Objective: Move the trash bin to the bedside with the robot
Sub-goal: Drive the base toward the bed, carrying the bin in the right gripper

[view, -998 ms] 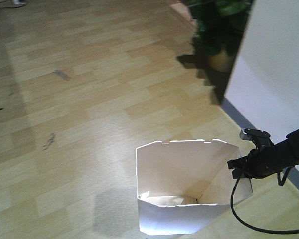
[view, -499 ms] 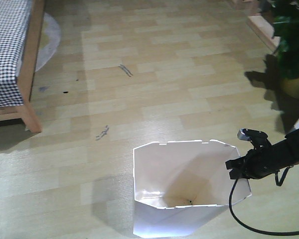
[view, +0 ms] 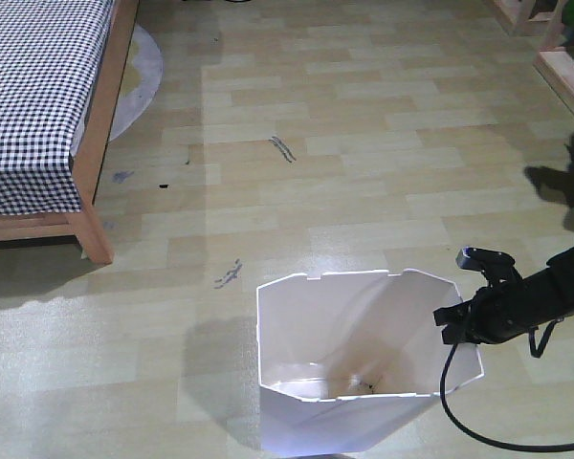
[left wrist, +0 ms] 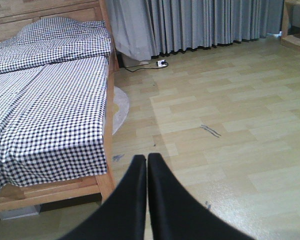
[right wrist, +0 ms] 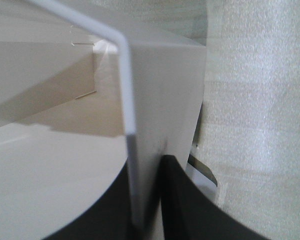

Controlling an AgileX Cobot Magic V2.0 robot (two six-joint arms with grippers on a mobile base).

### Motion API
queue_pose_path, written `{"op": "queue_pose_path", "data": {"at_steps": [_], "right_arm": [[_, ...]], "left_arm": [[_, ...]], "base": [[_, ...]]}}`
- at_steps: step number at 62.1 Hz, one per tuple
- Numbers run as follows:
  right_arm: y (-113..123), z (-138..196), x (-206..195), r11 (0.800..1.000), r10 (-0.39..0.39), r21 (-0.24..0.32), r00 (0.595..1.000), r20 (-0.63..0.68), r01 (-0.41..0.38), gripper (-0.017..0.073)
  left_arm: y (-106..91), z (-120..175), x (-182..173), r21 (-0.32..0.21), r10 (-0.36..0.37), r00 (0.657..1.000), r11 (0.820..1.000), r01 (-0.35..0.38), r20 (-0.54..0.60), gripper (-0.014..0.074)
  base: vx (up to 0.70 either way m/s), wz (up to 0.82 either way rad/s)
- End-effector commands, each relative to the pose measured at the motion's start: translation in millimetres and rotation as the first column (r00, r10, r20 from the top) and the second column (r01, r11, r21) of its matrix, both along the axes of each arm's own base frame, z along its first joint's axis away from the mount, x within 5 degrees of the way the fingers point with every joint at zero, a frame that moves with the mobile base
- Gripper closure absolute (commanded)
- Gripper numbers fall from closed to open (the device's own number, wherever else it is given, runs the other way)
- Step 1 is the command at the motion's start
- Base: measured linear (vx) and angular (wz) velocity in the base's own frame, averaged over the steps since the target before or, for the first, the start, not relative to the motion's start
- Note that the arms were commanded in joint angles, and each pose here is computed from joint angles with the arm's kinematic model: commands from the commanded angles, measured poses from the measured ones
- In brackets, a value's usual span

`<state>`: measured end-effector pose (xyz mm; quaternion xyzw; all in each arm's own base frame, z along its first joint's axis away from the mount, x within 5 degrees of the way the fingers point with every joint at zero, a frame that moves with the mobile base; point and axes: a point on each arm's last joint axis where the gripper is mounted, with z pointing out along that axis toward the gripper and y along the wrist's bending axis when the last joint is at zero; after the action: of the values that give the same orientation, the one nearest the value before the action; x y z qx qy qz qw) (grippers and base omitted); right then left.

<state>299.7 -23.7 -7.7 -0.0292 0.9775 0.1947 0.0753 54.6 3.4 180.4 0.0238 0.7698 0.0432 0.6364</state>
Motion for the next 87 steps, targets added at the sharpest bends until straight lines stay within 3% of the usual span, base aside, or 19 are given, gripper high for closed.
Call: {"op": "queue_pose_path", "data": {"at_steps": [1,87], "right_arm": [[9.9,30.0,10.6,0.988,-0.017,0.155,0.998,0.054,0.008,0.0565],[9.9,30.0,10.6,0.988,-0.017,0.155,0.998,0.054,0.008,0.0565]], "left_arm": [[-1.4,-2.7,1.2,-0.011,-0.015,0.998,1.000,0.016,0.054,0.0599],[-1.4,-2.7,1.2,-0.011,-0.015,0.998,1.000,0.016,0.054,0.0599]], "base": [[0.25,0.07],[0.31,0.05]]}}
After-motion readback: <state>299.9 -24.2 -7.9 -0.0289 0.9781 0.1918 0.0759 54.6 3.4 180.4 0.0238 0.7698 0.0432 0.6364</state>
